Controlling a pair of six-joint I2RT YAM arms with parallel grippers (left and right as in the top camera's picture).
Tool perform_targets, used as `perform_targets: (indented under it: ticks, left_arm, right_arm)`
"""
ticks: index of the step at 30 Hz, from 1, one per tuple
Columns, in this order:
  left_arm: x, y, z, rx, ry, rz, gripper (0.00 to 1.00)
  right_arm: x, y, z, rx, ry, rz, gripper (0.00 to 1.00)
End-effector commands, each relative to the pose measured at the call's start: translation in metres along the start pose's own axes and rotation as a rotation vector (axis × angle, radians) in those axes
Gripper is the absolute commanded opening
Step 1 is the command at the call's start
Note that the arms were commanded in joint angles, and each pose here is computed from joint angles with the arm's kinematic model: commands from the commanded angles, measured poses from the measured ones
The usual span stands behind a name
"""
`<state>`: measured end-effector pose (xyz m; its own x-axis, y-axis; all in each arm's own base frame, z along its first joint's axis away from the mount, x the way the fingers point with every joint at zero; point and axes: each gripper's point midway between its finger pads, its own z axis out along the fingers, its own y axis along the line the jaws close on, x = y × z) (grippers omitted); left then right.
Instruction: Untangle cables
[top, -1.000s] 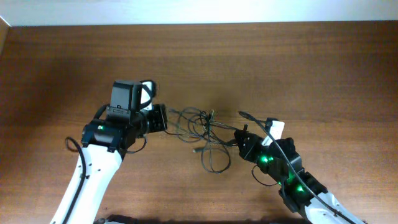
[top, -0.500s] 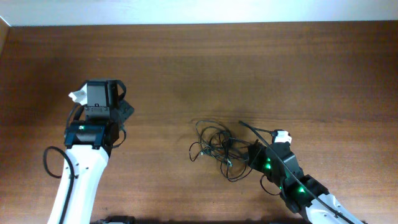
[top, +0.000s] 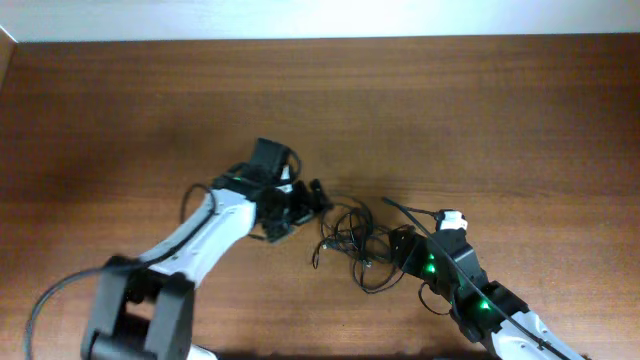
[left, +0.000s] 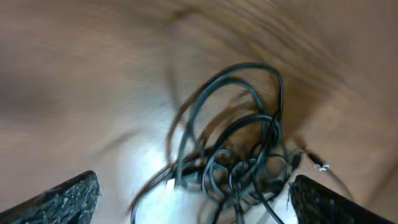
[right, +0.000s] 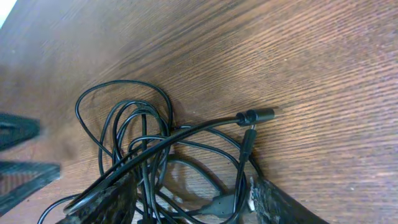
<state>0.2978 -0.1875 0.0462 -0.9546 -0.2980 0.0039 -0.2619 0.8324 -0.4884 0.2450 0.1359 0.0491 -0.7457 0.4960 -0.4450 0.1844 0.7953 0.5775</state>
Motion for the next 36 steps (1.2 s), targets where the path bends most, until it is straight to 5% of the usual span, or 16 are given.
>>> perform_targets:
  ticks: [1,4,8,12,17,22,26,36]
  left_arm:
    - [0.013,0.004,0.027,-0.072,0.030,0.248,0.98]
    - [0.016,0.019,0.042,-0.179,0.021,0.299,0.88]
    - [0.018,0.016,0.049,-0.187,0.034,0.519,0.91]
    - [-0.011,0.048,0.053,-0.421,-0.084,0.554,0.93]
    - [0.020,0.060,0.103,-0.470,0.036,0.716,0.96]
    - [0.011,0.075,0.093,-0.536,0.021,0.565,0.99]
    - [-0.020,0.042,0.036,-0.455,-0.117,0.501,0.99]
    - [0.022,0.013,0.028,-0.322,-0.013,0.528,0.99]
  right_arm:
    - [0.000,-0.002,0.000,0.005,0.000,-0.001,0.61]
    - [0.000,-0.002,0.000,0.004,-0.001,0.002,0.62]
    - [0.000,-0.002,0.000,0.004,-0.001,0.010,0.64]
    - [0.000,-0.002,0.001,0.005,0.000,0.036,0.65]
    - [0.001,-0.003,0.001,0.007,0.002,0.036,0.66]
    - [0.002,-0.004,0.001,0.013,0.005,0.036,0.66]
    - [0.002,-0.005,0.001,0.016,0.007,0.036,0.69]
    - [0.003,-0.006,0.001,0.021,0.010,0.036,0.70]
